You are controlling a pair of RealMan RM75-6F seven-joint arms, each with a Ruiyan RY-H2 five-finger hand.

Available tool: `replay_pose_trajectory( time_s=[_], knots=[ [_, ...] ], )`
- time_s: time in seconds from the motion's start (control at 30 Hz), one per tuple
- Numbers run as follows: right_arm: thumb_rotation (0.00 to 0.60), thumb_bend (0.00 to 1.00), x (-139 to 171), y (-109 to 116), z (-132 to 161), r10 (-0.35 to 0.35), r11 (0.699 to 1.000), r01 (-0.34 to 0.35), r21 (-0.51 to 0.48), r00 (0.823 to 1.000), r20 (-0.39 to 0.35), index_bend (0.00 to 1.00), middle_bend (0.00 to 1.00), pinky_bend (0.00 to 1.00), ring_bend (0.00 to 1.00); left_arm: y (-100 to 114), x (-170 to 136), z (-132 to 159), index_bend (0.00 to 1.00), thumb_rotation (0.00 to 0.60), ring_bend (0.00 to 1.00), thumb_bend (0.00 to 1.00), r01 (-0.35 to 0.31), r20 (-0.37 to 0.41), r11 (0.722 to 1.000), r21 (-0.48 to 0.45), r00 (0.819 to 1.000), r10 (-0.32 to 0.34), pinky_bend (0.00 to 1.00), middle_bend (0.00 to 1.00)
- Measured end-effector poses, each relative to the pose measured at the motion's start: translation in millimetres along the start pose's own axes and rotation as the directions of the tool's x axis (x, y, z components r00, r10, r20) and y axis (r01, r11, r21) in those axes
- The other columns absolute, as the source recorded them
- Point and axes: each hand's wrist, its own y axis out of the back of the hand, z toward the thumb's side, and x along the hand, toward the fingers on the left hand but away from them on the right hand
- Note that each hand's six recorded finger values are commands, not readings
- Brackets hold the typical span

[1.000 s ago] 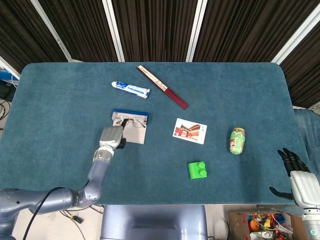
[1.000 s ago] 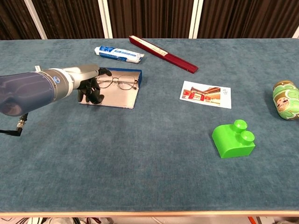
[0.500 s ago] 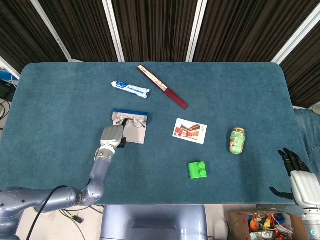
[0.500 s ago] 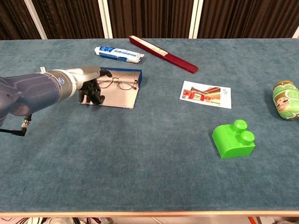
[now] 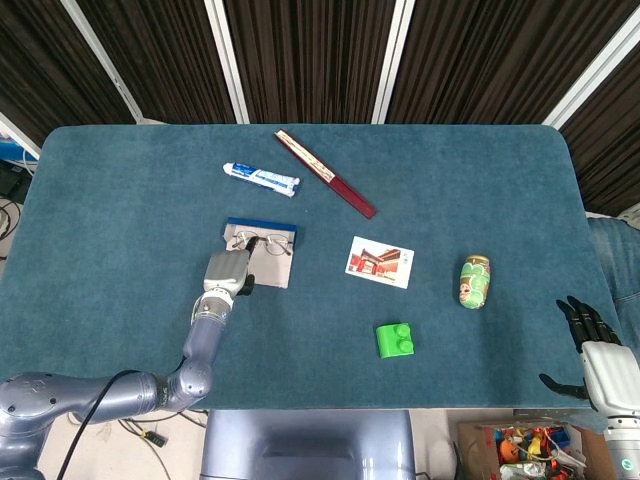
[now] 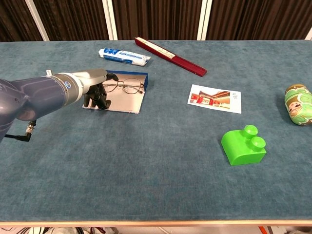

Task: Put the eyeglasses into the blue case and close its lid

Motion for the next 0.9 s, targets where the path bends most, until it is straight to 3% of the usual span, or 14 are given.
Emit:
replay_pose_trajectory(
  time_s=[0.9],
  knots=[
    [0.600, 0.13, -0.2, -0.2, -0.9, 0.004, 1.000, -0.004, -0.001, 1.000, 0.009, 0.00, 0.00, 0.18, 0.03, -2.5, 5.2, 4.7, 0.00, 0.600, 0.62, 0.51, -0.004, -0.008, 1.000, 0.010, 1.000, 0.004, 0.61, 0.71]
  ],
)
